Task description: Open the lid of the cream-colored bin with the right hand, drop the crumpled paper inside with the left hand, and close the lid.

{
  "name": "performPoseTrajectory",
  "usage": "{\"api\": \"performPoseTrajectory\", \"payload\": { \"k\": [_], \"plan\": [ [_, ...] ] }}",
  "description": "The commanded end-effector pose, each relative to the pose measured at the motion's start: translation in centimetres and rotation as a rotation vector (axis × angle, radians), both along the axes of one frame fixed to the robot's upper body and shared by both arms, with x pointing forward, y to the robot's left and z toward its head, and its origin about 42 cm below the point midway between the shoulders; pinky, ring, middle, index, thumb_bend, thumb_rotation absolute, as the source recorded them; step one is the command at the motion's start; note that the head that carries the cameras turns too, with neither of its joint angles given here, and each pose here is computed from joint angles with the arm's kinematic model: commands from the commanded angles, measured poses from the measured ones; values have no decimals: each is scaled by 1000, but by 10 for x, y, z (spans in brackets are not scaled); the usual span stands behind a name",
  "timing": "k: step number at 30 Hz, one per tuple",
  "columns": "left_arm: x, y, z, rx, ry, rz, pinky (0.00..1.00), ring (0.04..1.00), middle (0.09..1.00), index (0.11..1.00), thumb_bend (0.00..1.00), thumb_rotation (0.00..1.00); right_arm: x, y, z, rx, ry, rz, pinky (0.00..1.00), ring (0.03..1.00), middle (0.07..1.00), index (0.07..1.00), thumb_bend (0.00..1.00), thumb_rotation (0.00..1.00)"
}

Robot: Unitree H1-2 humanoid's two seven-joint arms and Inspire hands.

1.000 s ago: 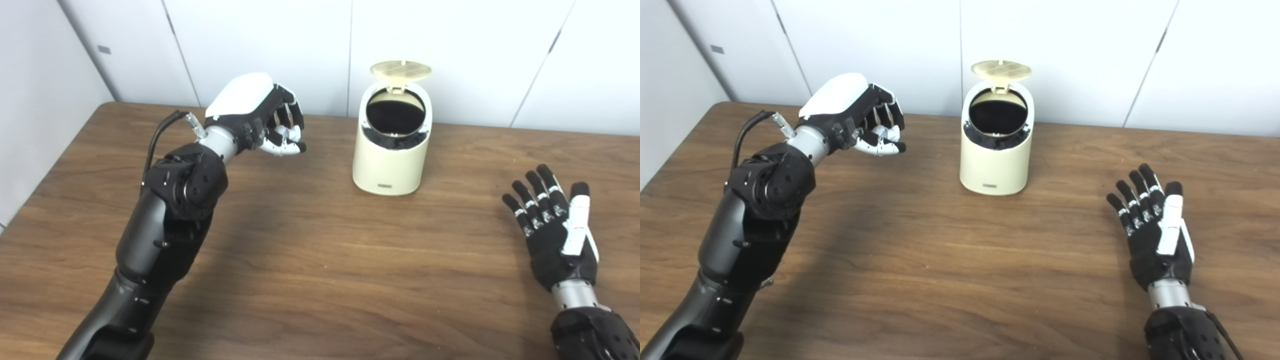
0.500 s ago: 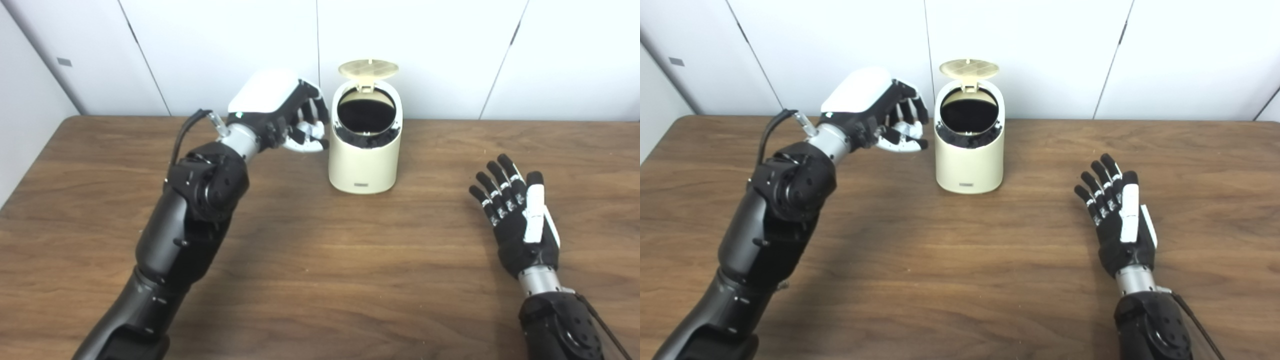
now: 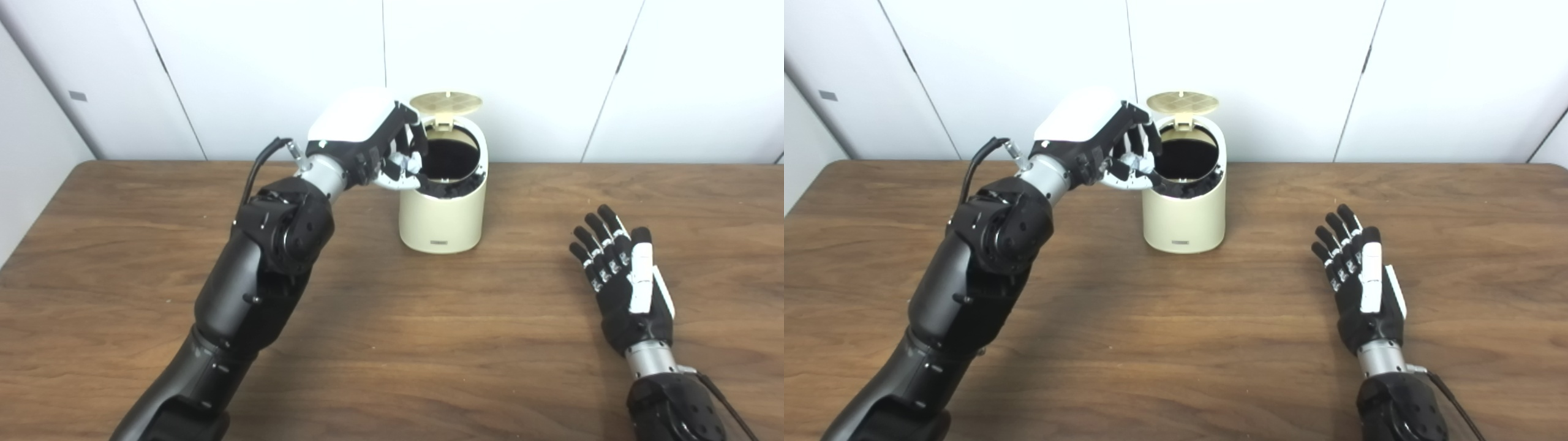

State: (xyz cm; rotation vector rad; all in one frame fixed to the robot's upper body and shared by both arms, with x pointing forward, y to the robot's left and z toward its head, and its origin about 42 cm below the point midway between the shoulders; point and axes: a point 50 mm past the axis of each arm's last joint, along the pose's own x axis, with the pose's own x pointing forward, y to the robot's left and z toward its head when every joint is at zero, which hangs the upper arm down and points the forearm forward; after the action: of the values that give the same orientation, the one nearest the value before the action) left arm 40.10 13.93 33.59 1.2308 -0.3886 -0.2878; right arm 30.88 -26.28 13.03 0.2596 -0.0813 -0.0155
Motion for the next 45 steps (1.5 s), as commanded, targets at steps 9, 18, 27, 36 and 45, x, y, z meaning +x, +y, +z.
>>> {"api": "performPoseTrajectory", "payload": {
  "k": [9, 18, 27, 36, 45],
  "plan": [
    [5, -12, 26, 6, -89, 7, 357, 360, 492, 488, 499, 0, 5, 2, 7, 12, -52, -14, 908, 918, 931, 941, 576, 930],
    [19, -24, 17, -44, -90, -26, 350, 367, 504, 490, 499, 0, 5, 7, 8, -9, -42, -10, 894, 911, 923, 938, 585, 938],
    [35, -32, -3, -111, -110, -76, 320, 343, 457, 492, 497, 0, 5, 9, 9, -10, -43, -14, 872, 905, 914, 928, 580, 907],
    [45, -42, -17, -143, -138, -97, 432, 450, 560, 449, 494, 0, 5, 11, 10, -13, -47, -12, 864, 887, 897, 921, 569, 823],
    [48, -46, -23, -174, -130, -83, 441, 458, 562, 447, 494, 0, 6, 11, 11, 5, -64, -23, 852, 873, 876, 905, 569, 796]
  ]
}}
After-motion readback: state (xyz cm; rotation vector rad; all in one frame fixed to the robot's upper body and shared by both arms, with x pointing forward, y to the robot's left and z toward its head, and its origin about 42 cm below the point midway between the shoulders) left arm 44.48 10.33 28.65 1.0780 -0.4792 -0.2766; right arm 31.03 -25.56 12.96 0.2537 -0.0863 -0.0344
